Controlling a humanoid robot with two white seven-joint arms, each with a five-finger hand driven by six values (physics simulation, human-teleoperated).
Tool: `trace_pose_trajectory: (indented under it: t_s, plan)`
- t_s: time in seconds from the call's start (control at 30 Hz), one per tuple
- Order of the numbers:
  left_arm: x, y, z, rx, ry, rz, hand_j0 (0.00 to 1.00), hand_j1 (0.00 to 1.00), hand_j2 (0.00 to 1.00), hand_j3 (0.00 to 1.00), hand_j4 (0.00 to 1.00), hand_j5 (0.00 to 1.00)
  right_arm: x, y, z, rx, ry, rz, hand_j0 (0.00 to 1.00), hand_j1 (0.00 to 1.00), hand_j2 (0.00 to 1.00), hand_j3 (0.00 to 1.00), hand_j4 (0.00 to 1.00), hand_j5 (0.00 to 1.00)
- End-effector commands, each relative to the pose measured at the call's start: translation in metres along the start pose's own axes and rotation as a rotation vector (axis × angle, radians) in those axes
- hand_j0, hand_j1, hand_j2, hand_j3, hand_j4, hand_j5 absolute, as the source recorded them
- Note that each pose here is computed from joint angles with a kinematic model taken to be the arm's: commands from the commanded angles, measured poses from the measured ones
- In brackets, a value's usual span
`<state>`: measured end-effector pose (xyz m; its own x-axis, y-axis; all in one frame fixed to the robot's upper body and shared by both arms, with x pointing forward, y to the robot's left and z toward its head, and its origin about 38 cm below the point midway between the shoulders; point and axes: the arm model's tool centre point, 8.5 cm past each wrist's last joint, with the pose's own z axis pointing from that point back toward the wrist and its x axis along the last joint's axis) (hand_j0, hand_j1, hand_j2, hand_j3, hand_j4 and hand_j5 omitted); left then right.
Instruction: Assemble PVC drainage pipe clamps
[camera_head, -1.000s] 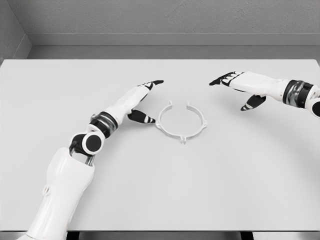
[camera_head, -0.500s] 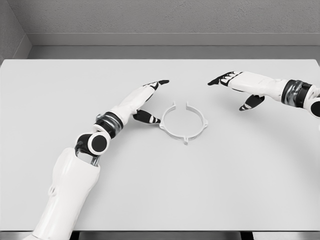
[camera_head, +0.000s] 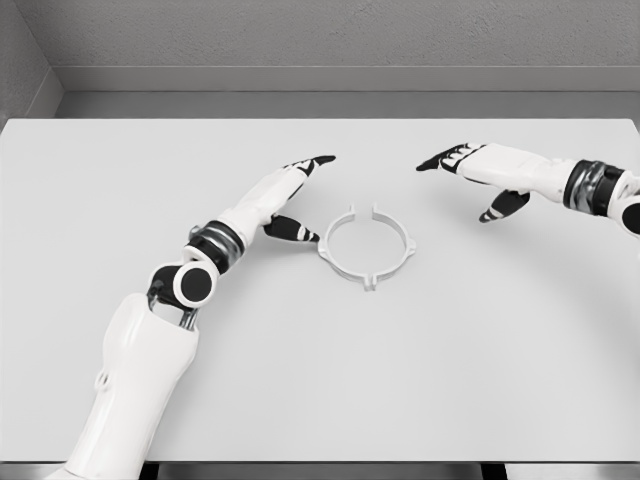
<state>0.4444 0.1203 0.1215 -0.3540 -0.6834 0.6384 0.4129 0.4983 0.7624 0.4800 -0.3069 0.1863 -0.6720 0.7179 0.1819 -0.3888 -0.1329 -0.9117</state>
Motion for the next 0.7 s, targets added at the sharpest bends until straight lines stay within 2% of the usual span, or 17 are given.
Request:
trace_pose_trajectory:
  t_s: [0.0,0.2,0.67]
  plan:
    - [0.0006,0.0019,0.0005,0.006,-0.004,0.005,1.00,1.00,1.00,1.00,1.00,1.00,-0.0001,0.0000,0.0005,-0.004,0.000,-0.006,1.00,1.00,1.00,1.00,1.00,1.00]
    - [-0.0034,0.0048,0.0016,0.015,0.007,0.012,1.00,1.00,1.00,1.00,1.00,1.00,0.0005,0.0003,-0.0003,-0.004,-0.003,-0.007,1.00,1.00,1.00,1.00,1.00,1.00]
    - [-0.0067,-0.0035,0.0045,0.001,0.016,0.017,1.00,1.00,1.00,1.00,1.00,1.00,0.0089,0.0036,-0.0039,0.005,-0.025,0.005,1.00,1.00,1.00,1.00,1.00,1.00]
